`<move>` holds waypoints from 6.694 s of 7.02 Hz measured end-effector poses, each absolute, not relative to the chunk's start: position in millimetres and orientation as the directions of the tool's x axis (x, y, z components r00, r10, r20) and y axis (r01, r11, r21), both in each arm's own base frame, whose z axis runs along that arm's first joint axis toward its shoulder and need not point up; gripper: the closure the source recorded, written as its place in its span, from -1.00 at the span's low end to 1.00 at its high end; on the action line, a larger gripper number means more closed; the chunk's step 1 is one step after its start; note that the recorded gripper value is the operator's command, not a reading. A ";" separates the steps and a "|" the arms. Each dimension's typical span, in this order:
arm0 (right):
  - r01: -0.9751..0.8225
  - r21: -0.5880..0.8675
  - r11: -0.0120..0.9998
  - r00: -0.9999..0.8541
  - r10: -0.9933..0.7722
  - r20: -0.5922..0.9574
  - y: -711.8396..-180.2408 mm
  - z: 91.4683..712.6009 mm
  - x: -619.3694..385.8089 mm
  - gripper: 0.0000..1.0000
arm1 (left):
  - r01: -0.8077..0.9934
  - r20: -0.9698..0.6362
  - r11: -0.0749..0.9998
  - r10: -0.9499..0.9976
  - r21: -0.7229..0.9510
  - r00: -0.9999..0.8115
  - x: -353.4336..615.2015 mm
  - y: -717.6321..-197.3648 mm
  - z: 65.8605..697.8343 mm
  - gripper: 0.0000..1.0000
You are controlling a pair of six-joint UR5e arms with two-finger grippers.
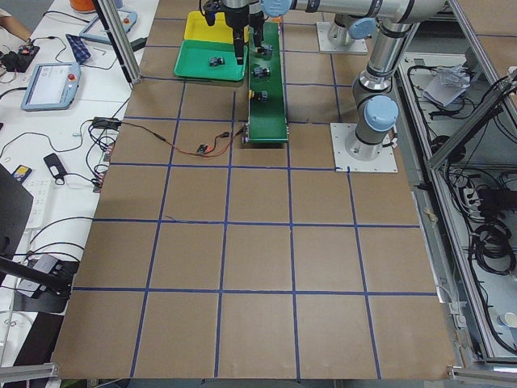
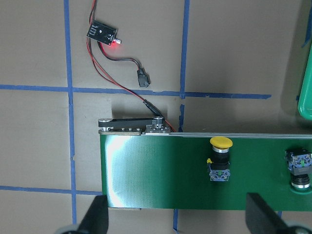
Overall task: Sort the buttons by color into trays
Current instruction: 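Grasp the yellow-capped button on the belt with the right gripper and lift, then carry the yellow button into the yellow tray and open the right gripper, then move the right gripper to the green-capped button on the belt and grasp it, then lift the green button into the green tray and open the right gripper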
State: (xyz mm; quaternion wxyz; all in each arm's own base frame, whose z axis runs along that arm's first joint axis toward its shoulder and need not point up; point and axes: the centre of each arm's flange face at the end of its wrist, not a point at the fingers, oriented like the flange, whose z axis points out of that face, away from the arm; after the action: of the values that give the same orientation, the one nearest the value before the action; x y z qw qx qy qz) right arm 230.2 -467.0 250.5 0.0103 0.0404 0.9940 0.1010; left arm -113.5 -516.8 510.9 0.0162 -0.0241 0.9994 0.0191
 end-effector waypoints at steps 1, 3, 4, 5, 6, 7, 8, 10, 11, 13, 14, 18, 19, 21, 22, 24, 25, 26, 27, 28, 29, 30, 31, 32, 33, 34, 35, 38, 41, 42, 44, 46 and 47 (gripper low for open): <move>0.080 0.209 0.975 -0.996 0.083 -0.008 -467.7 248.4 228.5 1.00 | -0.048 -0.032 0.998 -0.047 0.038 -0.998 -113.7 -517.2 510.6 -1.00; 0.055 0.222 0.973 -0.998 0.058 -0.007 -469.0 248.8 221.7 1.00 | -0.049 -0.027 0.998 -0.048 0.038 -0.998 -114.2 -517.7 510.4 -1.00; 0.038 0.221 0.975 -0.999 0.037 0.005 -471.2 251.3 215.2 1.00 | -0.049 -0.025 0.998 -0.048 0.036 -0.999 -114.4 -517.5 511.1 -1.00; 0.031 0.203 0.979 -0.999 0.027 0.021 -475.1 258.7 209.3 1.00 | -0.049 -0.024 0.998 -0.048 0.034 -0.999 -114.5 -517.3 511.8 -1.00; 0.049 0.145 0.988 -0.999 0.047 0.021 -490.7 284.7 196.0 1.00 | -0.049 -0.024 0.998 -0.048 0.034 -0.999 -114.5 -517.2 512.1 -1.00; 0.098 0.077 0.992 -0.995 0.097 0.011 -518.5 315.4 167.1 1.00 | -0.050 -0.024 0.998 -0.049 0.033 -0.999 -114.4 -517.3 512.1 -1.00; 0.138 0.028 0.990 -0.990 0.138 0.003 -548.0 333.8 130.6 1.00 | -0.050 -0.024 0.998 -0.049 0.032 -0.998 -114.0 -517.0 512.7 -1.00; 0.151 -0.024 0.988 -0.989 0.151 0.002 -609.5 318.0 74.6 0.81 | -0.049 -0.025 0.998 -0.048 0.032 -0.999 -114.0 -516.7 513.1 -1.00; 0.137 -0.032 0.990 -0.990 0.138 0.003 -633.8 295.9 59.4 -0.87 | -0.048 -0.026 0.998 -0.048 0.031 -0.999 -113.9 -515.8 513.7 -1.00; 0.119 -0.044 0.992 -0.993 0.119 0.004 -652.7 271.6 40.7 -1.00 | -0.047 -0.026 0.998 -0.046 0.031 -0.999 -114.2 -515.3 513.8 -1.00; 0.120 -0.047 0.992 -0.993 0.120 0.002 -653.4 271.6 36.8 -1.00 | -0.046 -0.026 0.998 -0.046 0.032 -0.999 -114.3 -515.6 513.5 -1.00; 0.107 -0.006 0.994 -0.993 0.107 -0.043 -567.6 408.6 65.8 -1.00 | -0.047 -0.024 0.999 -0.046 0.028 -0.999 -114.3 -515.6 514.7 -1.00; 0.099 0.010 0.995 -0.993 0.099 -0.057 -530.5 440.7 87.0 -1.00 | -0.047 -0.024 0.999 -0.046 0.028 -0.999 -114.2 -515.7 514.7 -1.00; 0.062 0.074 0.995 -0.996 0.067 -0.061 -488.4 422.3 126.2 -1.00 | -0.047 -0.024 0.999 -0.047 0.027 -0.999 -114.0 -515.8 514.9 -1.00; 0.036 0.085 0.996 -0.997 0.042 -0.063 -479.9 398.1 141.4 -1.00 | -0.048 -0.024 0.999 -0.047 0.025 -0.999 -113.9 -516.1 515.1 -1.00; -0.013 0.077 0.997 -0.998 -0.009 -0.061 -474.1 360.8 174.4 -1.00 | -0.048 -0.024 0.999 -0.047 0.024 -0.999 -113.8 -516.6 515.2 -1.00; -0.026 0.086 0.996 -0.998 -0.021 -0.057 -472.1 347.7 188.2 -1.00 | -0.048 -0.023 0.999 -0.047 0.023 -0.999 -113.8 -516.5 515.5 -1.00; -0.032 0.102 0.994 -0.998 -0.026 -0.058 -471.5 334.4 195.2 -1.00 | -0.048 -0.023 0.999 -0.047 0.023 -0.999 -113.9 -516.4 515.6 -1.00; -0.035 0.117 0.992 -0.998 -0.029 -0.058 -471.0 320.0 198.7 -1.00 | -0.048 -0.023 0.999 -0.047 0.023 -0.999 -113.9 -516.2 515.7 -1.00; -0.038 0.128 0.991 -0.998 -0.031 -0.058 -471.3 307.6 200.5 -1.00 | -0.048 -0.024 0.999 -0.047 0.023 -0.999 -113.9 -516.1 515.6 -1.00; -0.039 0.136 0.990 -0.998 -0.032 -0.054 -473.8 296.3 201.4 -1.00 | -0.047 -0.024 0.999 -0.046 0.024 -0.999 -114.2 -516.2 515.2 -1.00; -0.039 0.149 0.988 -0.998 -0.032 -0.049 -477.7 284.1 201.8 -1.00 | -0.047 -0.025 0.999 -0.046 0.026 -0.999 -114.4 -516.7 514.0 -1.00; -0.039 0.165 0.985 -0.998 -0.032 -0.046 -481.1 272.5 202.3 -0.96 | -0.046 -0.025 0.999 -0.046 0.028 -0.999 -114.4 -517.1 513.1 -1.00; -0.038 0.185 0.982 -0.999 -0.031 -0.041 -483.8 260.9 202.3 0.21 | -0.046 -0.024 0.999 -0.046 0.028 -0.999 -114.4 -517.3 512.9 -1.00; -0.033 0.200 0.979 -0.999 -0.027 -0.035 -485.3 252.8 202.2 0.89 | -0.046 -0.024 0.999 -0.046 0.029 -0.999 -114.5 -517.3 512.6 -1.00; -0.030 0.210 0.977 -0.999 -0.024 -0.031 -485.5 248.9 201.9 1.00 | -0.046 -0.024 0.999 -0.046 0.028 -0.999 -114.5 -517.1 512.9 -1.00; -0.029 0.216 0.976 -0.999 -0.024 -0.028 -485.0 248.1 201.7 1.00 | -0.046 -0.024 0.999 -0.045 0.028 -0.999 -114.8 -516.9 513.2 -1.00; -0.022 0.199 0.980 -1.000 -0.018 -0.024 -487.1 258.1 198.0 1.00 | -0.045 -0.023 0.999 -0.044 0.027 -0.999 -115.4 -516.6 513.7 -1.00; -0.010 0.074 0.997 -1.000 -0.012 0.021 -517.5 301.6 187.7 1.00 | -0.045 -0.022 0.999 -0.045 0.024 -0.999 -115.5 -516.3 514.6 -1.00; -0.008 0.014 1.000 -1.000 -0.008 0.022 -539.9 309.2 188.6 1.00 | -0.045 -0.023 0.999 -0.044 0.025 -0.999 -115.5 -515.7 514.5 -1.00; -0.009 -0.066 0.998 -1.000 -0.008 0.013 -579.4 289.5 193.0 -0.37 | -0.044 -0.024 0.999 -0.043 0.026 -0.999 -115.3 -514.2 514.4 -1.00; -0.009 -0.077 0.997 -1.000 -0.009 0.011 -596.8 257.4 195.4 -1.00 | -0.044 -0.024 0.999 -0.043 0.024 -0.999 -115.1 -513.5 515.0 -1.00; -0.007 -0.081 0.997 -1.000 -0.006 0.011 -598.2 256.7 193.7 -1.00 | -0.044 -0.024 0.999 -0.043 0.023 -0.999 -115.2 -513.5 515.6 -1.00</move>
State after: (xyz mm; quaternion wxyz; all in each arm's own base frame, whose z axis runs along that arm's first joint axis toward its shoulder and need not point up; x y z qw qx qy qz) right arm 193.7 -598.2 256.7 -0.0053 -0.0033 0.9992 -0.0405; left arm -115.2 -513.5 515.6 0.0117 -0.0217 0.9996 0.0119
